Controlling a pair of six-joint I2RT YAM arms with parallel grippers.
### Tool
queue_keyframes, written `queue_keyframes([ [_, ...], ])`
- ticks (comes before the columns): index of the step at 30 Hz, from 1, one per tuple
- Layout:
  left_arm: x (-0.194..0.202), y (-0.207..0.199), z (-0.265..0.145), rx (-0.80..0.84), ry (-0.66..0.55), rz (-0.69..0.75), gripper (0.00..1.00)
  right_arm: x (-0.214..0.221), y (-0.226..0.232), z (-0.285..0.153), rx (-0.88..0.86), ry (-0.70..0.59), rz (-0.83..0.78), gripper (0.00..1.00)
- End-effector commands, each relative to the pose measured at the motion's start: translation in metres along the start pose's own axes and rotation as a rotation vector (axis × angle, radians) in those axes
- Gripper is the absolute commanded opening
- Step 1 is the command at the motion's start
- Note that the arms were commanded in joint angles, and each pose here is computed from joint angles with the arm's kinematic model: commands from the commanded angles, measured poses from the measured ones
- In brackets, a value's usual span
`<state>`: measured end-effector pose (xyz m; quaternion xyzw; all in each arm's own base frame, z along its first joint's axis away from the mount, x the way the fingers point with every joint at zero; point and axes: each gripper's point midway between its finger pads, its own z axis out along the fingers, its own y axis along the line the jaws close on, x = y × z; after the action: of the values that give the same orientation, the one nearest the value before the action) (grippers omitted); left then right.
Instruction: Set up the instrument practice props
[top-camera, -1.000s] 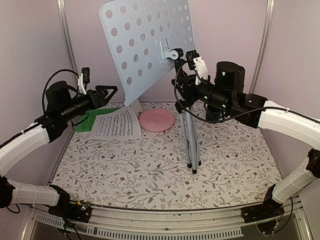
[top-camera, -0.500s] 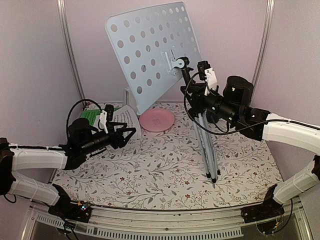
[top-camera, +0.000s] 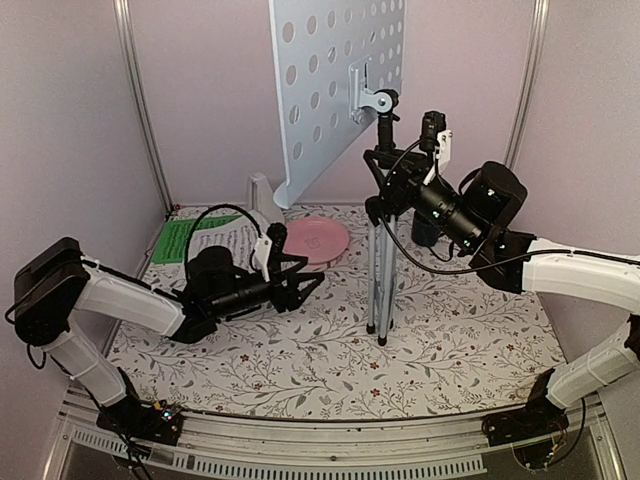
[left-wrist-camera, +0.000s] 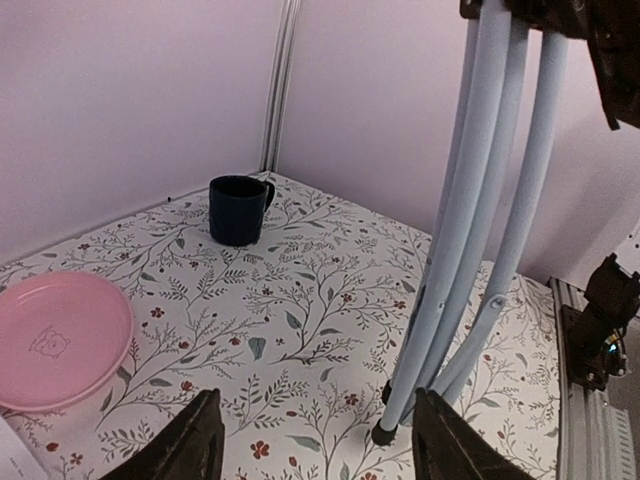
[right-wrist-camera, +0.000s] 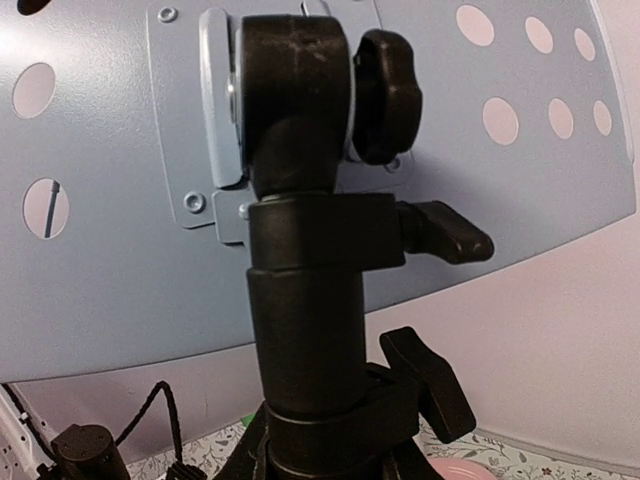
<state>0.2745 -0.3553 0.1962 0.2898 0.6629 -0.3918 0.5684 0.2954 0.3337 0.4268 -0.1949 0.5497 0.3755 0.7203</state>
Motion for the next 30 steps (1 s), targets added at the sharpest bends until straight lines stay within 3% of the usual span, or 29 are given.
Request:
queue_keyframes([
  [1, -0.022, -0.009, 0.024, -0.007, -0.078, 0.062, 0.63, -0.163, 0.024, -0.047, -0.115, -0.527, 0.054, 0.0],
  [9, -0.019, -0.032, 0.06, -0.005, -0.057, 0.125, 0.64, -0.155, 0.024, -0.044, -0.126, -0.517, 0.088, 0.0],
  [18, -0.016, -0.059, 0.074, -0.017, -0.072, 0.14, 0.66, -0.151, 0.026, -0.042, -0.147, -0.516, 0.096, 0.0],
  [30, -0.009, -0.016, 0.089, -0.287, -0.004, 0.141, 0.61, -0.15, 0.024, -0.045, -0.142, -0.506, 0.126, 0.0],
])
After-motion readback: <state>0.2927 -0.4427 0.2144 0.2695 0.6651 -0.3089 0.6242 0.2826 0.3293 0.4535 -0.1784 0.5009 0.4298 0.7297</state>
